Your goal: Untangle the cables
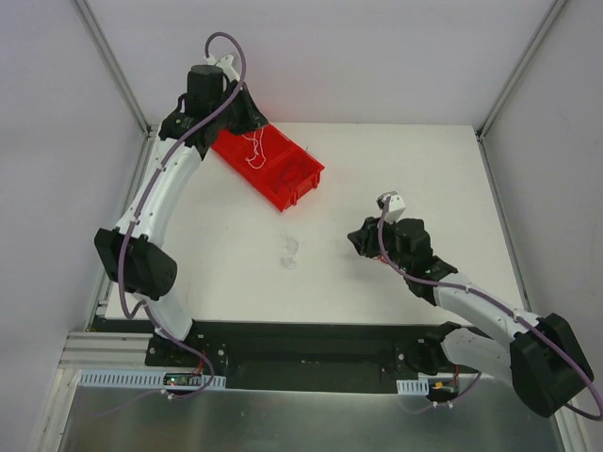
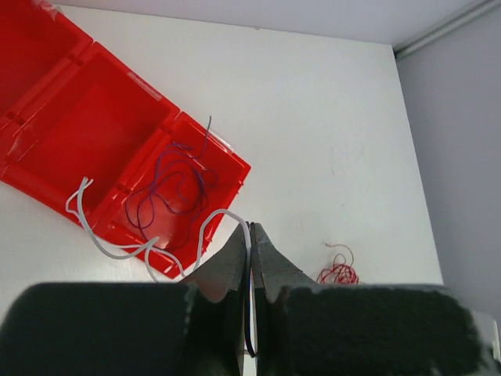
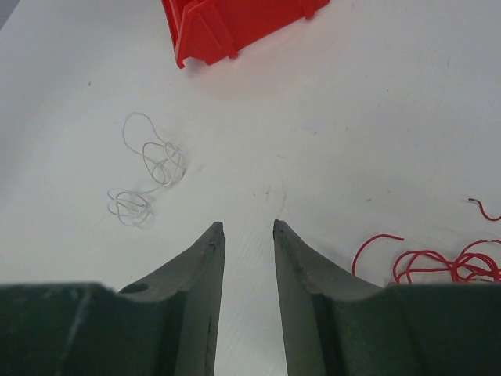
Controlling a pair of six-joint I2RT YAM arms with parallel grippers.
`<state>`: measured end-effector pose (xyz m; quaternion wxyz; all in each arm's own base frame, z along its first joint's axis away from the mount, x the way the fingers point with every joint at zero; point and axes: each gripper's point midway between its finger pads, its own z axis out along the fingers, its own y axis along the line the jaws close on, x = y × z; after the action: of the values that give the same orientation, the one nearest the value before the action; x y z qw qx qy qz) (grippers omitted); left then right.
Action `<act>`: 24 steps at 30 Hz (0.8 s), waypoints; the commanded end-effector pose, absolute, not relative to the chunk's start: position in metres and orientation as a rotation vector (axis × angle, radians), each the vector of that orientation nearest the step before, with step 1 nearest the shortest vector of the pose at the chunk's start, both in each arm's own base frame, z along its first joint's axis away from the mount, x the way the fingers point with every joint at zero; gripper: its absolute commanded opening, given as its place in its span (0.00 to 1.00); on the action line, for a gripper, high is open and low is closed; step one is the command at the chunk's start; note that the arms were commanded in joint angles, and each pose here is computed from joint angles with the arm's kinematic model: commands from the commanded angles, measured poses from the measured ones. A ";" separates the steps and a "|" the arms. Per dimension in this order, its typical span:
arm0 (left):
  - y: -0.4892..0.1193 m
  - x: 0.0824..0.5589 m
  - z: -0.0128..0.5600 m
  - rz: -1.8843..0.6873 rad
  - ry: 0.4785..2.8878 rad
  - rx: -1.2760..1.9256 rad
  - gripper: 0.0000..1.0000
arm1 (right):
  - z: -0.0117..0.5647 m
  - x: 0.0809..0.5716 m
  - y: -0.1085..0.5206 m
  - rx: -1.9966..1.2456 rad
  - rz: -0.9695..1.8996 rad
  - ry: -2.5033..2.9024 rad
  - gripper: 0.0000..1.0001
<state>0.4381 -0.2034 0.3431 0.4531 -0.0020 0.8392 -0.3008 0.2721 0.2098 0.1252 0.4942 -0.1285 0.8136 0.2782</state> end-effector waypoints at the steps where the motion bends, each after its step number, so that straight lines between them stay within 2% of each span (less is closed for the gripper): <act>1: -0.197 0.472 0.360 -0.869 2.031 -0.117 0.00 | 0.157 0.282 0.203 -0.261 0.666 1.846 0.34; 8: -0.184 0.529 0.303 -0.943 2.107 -0.318 0.00 | 0.163 0.281 0.200 -0.239 0.685 1.829 0.33; 18: -0.195 0.571 0.246 -1.028 2.159 -0.407 0.00 | 0.158 0.282 0.203 -0.248 0.697 1.847 0.33; 24: -0.199 0.581 0.247 -1.037 2.138 -0.394 0.00 | 0.154 0.284 0.203 -0.249 0.689 1.859 0.32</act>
<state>0.5731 -0.1943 0.2007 0.3145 -0.1705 0.8553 -0.3747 0.2774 0.1995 0.1420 0.5239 -0.1078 0.7979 0.2780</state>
